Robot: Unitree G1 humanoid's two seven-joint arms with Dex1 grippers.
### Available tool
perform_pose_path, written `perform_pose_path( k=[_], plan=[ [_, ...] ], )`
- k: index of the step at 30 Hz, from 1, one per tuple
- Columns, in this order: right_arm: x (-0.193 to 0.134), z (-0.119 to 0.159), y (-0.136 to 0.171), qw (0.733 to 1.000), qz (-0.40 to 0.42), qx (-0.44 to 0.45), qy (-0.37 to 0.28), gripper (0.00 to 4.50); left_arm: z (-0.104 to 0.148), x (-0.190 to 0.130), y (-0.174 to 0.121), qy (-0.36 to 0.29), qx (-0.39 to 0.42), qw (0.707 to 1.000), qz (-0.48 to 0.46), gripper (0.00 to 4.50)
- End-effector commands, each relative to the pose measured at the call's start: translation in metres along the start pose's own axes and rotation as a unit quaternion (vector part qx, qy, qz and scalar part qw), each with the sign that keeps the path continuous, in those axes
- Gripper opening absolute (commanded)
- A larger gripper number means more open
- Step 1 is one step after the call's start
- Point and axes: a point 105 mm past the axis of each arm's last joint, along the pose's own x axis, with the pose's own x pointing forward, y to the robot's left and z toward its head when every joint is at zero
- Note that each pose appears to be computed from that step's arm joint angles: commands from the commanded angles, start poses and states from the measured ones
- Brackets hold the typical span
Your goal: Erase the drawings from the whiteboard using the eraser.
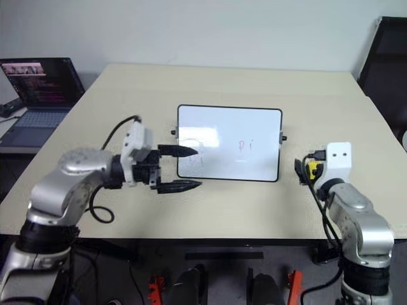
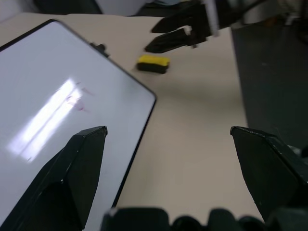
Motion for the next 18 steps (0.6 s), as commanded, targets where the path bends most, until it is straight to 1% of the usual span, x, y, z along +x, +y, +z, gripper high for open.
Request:
perform_pose_path(
  k=[1, 6, 11, 18],
  plan=[
    [0.004, 0.002, -0.013, 1.000, -0.018, 0.022, 0.003, 4.47, 0.013, 0.007, 0.000, 0.003, 0.023, 0.998, -0.059, 4.50],
    [0.015, -0.006, -0.019, 0.999, -0.021, 0.030, 0.014, 4.47, 0.027, 0.013, 0.011, -0.005, 0.045, 0.996, -0.081, 4.50],
    [0.030, -0.016, -0.020, 0.999, -0.022, 0.042, 0.022, 4.47, 0.024, 0.014, 0.009, 0.005, 0.052, 0.994, -0.092, 4.50],
    [0.046, -0.017, -0.023, 0.999, -0.029, 0.039, 0.017, 4.47, 0.020, 0.010, 0.013, 0.011, 0.056, 0.995, -0.082, 4.50]
  ],
)
